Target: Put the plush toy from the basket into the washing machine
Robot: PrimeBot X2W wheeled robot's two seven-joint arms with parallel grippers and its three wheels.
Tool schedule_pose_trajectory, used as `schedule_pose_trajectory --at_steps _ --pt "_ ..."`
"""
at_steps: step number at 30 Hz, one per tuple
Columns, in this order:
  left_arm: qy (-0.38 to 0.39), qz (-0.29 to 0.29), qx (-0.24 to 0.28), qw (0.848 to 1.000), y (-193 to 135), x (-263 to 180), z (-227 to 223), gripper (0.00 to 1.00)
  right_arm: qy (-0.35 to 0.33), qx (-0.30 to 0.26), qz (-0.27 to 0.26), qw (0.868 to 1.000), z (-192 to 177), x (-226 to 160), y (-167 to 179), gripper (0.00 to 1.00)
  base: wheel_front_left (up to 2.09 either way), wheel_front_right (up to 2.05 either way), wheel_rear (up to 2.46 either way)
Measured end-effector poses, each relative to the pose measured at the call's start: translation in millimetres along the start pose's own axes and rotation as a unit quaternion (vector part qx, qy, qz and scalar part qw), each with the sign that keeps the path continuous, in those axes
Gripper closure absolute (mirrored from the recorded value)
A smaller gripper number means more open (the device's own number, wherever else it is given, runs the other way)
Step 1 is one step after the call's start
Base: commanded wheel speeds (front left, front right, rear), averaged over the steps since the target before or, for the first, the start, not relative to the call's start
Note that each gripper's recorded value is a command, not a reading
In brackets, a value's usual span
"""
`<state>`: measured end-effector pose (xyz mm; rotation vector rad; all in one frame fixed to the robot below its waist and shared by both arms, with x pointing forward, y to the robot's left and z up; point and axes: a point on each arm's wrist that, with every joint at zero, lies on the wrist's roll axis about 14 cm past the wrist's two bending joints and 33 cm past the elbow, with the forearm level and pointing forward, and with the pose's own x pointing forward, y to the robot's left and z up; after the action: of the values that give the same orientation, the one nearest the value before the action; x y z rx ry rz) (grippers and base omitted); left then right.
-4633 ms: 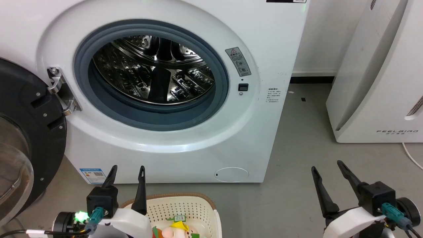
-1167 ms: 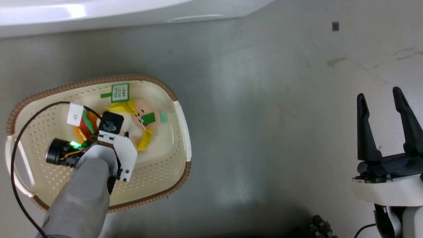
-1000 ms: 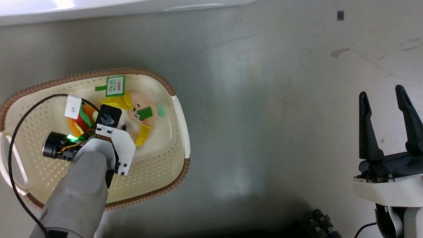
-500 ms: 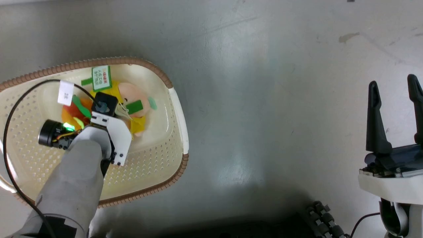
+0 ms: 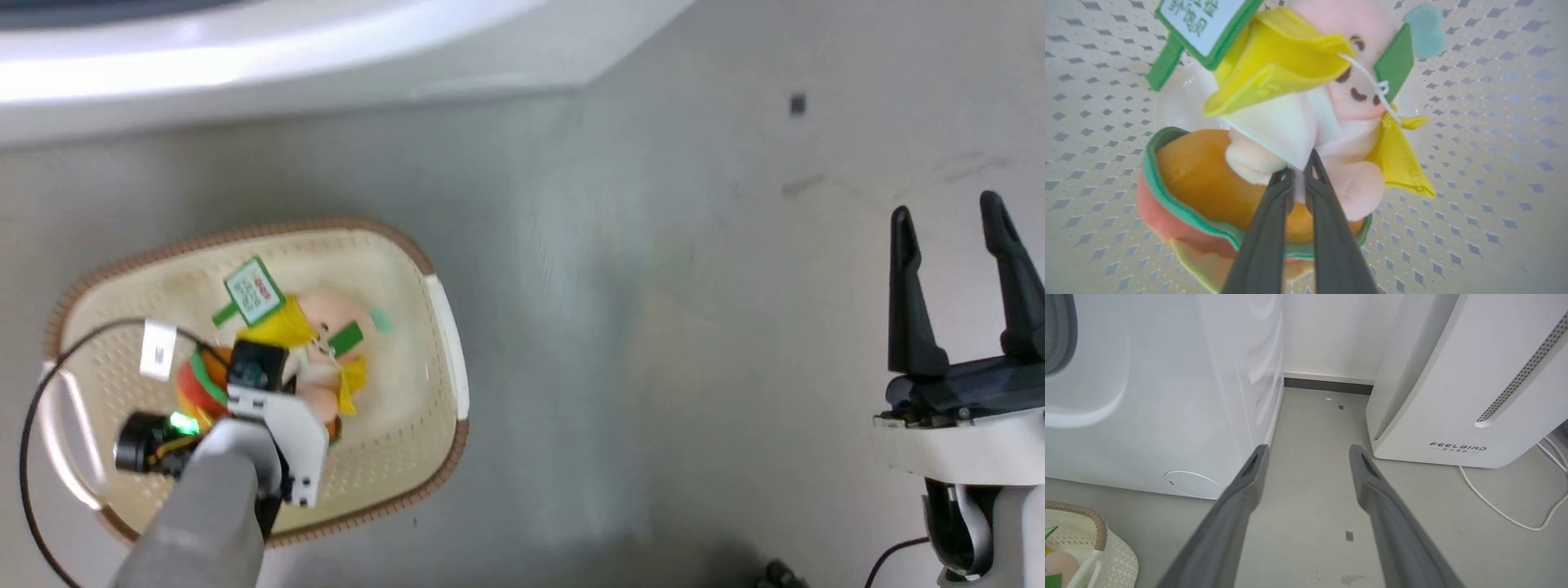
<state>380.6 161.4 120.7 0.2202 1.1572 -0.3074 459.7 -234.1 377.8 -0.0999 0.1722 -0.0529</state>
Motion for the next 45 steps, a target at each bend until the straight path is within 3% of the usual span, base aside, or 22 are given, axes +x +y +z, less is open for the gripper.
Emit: schedule_pose_trajectory --at_steps 11,18,29,39,45 --pt "-0.125 0.025 -0.028 0.991 2.9 -74.6 50.5 1.00 -0.084 0.013 -0.009 0.996 76.5 -31.0 -7.6 0.00 0.00 0.00 0.00" --pt "-0.248 0.040 -0.045 0.967 4.9 -132.2 93.5 1.00 -0.122 0.022 -0.004 0.992 107.9 -53.9 -5.5 0.00 0.00 0.00 0.00" --pt "-0.414 0.071 -0.078 0.904 4.3 -227.2 133.9 1.00 -0.160 0.038 0.022 0.986 135.7 -75.0 11.1 0.00 0.00 0.00 0.00" --pt "-0.545 0.084 -0.058 0.832 6.1 -303.8 189.1 1.00 -0.167 0.042 0.022 0.985 140.8 -84.7 10.6 0.00 0.00 0.00 0.00" --pt "-0.575 0.088 -0.030 0.813 19.7 -315.6 222.1 1.00 -0.153 0.041 0.010 0.987 130.7 -83.1 2.9 0.00 0.00 0.00 0.00"
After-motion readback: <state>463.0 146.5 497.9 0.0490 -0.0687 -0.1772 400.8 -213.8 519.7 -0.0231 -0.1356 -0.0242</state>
